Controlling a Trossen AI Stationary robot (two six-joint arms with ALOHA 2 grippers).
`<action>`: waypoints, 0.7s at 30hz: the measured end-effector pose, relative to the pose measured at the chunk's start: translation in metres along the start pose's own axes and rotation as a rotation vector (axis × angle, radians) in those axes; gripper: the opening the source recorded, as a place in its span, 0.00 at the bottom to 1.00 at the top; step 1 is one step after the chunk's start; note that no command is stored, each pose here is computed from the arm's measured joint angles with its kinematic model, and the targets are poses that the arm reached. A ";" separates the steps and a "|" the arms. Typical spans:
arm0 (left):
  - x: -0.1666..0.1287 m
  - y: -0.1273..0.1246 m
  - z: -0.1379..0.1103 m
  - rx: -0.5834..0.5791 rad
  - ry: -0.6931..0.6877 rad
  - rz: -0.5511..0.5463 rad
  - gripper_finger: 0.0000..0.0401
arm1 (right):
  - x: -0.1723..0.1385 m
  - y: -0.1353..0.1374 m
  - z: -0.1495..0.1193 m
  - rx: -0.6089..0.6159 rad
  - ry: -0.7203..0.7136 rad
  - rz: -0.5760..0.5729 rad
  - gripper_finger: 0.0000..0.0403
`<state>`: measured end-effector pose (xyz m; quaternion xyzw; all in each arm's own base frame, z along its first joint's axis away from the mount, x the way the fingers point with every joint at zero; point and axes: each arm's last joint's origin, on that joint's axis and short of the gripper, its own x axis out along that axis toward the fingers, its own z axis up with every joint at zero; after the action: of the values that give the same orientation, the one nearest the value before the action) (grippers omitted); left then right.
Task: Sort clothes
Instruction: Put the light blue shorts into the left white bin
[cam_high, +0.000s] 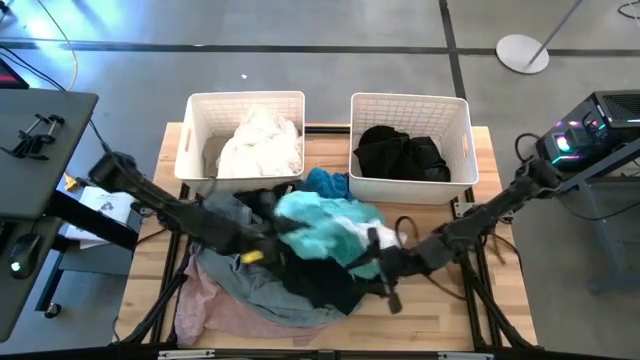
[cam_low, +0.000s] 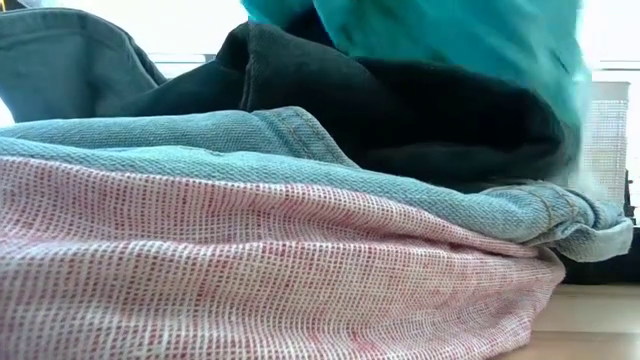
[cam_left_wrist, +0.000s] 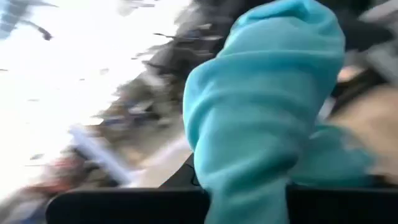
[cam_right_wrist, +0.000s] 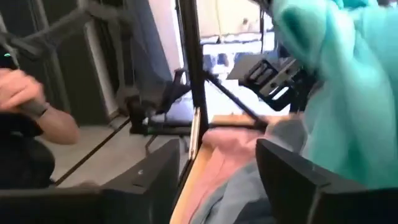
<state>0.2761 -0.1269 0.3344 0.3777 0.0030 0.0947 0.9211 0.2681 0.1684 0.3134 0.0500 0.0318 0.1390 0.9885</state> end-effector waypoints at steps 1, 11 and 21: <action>-0.008 0.011 0.005 0.046 0.018 0.064 0.02 | -0.006 0.003 0.005 -0.016 -0.018 -0.010 0.52; -0.089 0.150 0.025 0.311 0.087 0.680 0.02 | -0.031 0.023 0.013 -0.190 -0.033 -0.266 0.53; -0.147 0.217 -0.007 0.176 0.158 0.865 0.02 | -0.017 0.012 -0.003 -0.190 0.045 -0.316 0.53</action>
<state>0.0935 0.0030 0.4706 0.4127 -0.0768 0.4993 0.7580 0.2488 0.1754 0.3129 -0.0524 0.0480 -0.0146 0.9974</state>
